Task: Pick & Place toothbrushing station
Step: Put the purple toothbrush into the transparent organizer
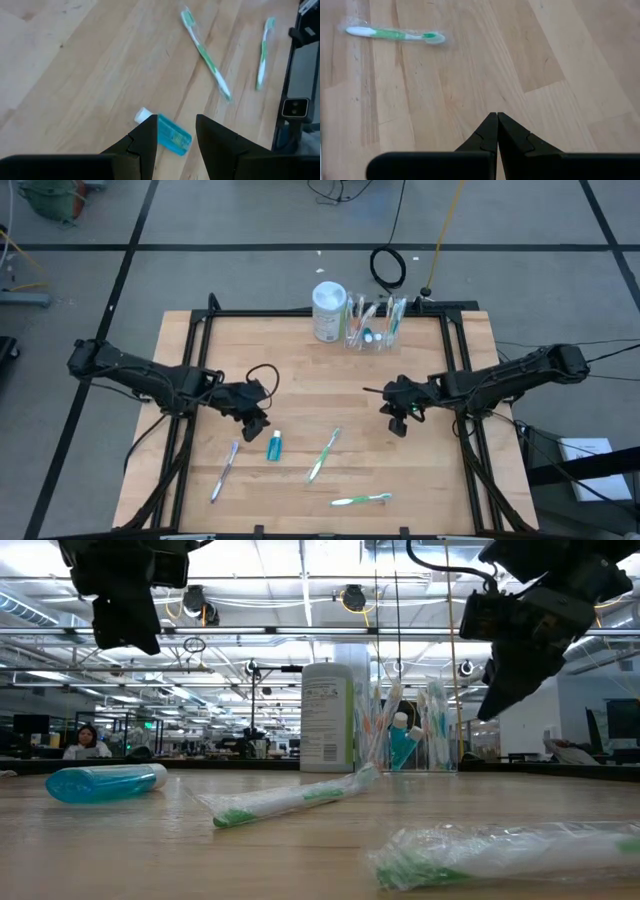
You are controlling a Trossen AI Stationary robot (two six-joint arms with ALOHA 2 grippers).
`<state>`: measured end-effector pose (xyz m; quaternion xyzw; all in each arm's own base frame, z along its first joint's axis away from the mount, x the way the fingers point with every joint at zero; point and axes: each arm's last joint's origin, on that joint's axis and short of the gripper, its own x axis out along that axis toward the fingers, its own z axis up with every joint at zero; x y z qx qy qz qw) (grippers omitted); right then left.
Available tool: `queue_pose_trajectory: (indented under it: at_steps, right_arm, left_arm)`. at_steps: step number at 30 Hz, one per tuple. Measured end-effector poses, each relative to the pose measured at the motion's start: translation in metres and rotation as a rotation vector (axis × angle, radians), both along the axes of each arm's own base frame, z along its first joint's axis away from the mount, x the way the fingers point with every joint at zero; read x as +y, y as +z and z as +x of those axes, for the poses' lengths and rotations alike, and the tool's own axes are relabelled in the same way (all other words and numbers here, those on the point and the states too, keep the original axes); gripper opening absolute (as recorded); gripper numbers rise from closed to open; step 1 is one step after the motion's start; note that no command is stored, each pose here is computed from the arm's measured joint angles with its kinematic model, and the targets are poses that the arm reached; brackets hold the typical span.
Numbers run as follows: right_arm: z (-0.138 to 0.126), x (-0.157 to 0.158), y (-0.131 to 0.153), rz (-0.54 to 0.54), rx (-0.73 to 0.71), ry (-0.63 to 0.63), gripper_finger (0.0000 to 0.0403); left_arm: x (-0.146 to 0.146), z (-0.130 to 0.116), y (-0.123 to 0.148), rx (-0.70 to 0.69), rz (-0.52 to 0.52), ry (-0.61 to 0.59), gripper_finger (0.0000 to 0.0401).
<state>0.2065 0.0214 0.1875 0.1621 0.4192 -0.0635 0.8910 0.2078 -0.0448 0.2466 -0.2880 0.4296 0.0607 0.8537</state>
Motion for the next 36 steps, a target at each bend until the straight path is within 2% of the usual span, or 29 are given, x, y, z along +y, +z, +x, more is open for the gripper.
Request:
queue_pose_trajectory:
  at_steps: [8, 14, 18, 24, 27, 33, 36]
  right_arm:
    - [-0.001, 0.0, -0.001, -0.004, 0.009, 0.004, 0.0]
    - [-0.002, -0.001, -0.002, -0.009, 0.033, 0.002, 0.0]
    - [-0.003, -0.001, -0.002, -0.026, 0.038, 0.023, 0.0]
    - [-0.003, -0.001, -0.002, -0.055, 0.039, 0.059, 0.0]
    - [-0.003, -0.001, -0.002, -0.058, 0.04, 0.063, 0.0]
    - [-0.005, -0.002, -0.003, -0.059, 0.057, 0.064, 0.0]
    - [-0.007, -0.002, -0.003, -0.06, 0.062, 0.064, 0.0]
  left_arm:
    - [-0.005, 0.002, -0.005, 0.041, -0.051, 0.023, 0.0139]
    - [-0.015, 0.004, -0.02, 0.2, -0.169, -0.037, 0.0157]
    - [-0.022, 0.0, -0.029, 0.324, -0.237, -0.032, 0.0179]
    - [-0.029, -0.017, -0.043, 0.604, -0.237, 0.111, 0.0207]
    - [-0.034, -0.024, -0.053, 0.692, -0.208, 0.158, 0.0208]
    - [-0.042, -0.035, -0.073, 0.793, -0.245, 0.223, 0.0209]
    - [-0.044, -0.036, -0.084, 0.792, -0.296, 0.26, 0.0209]
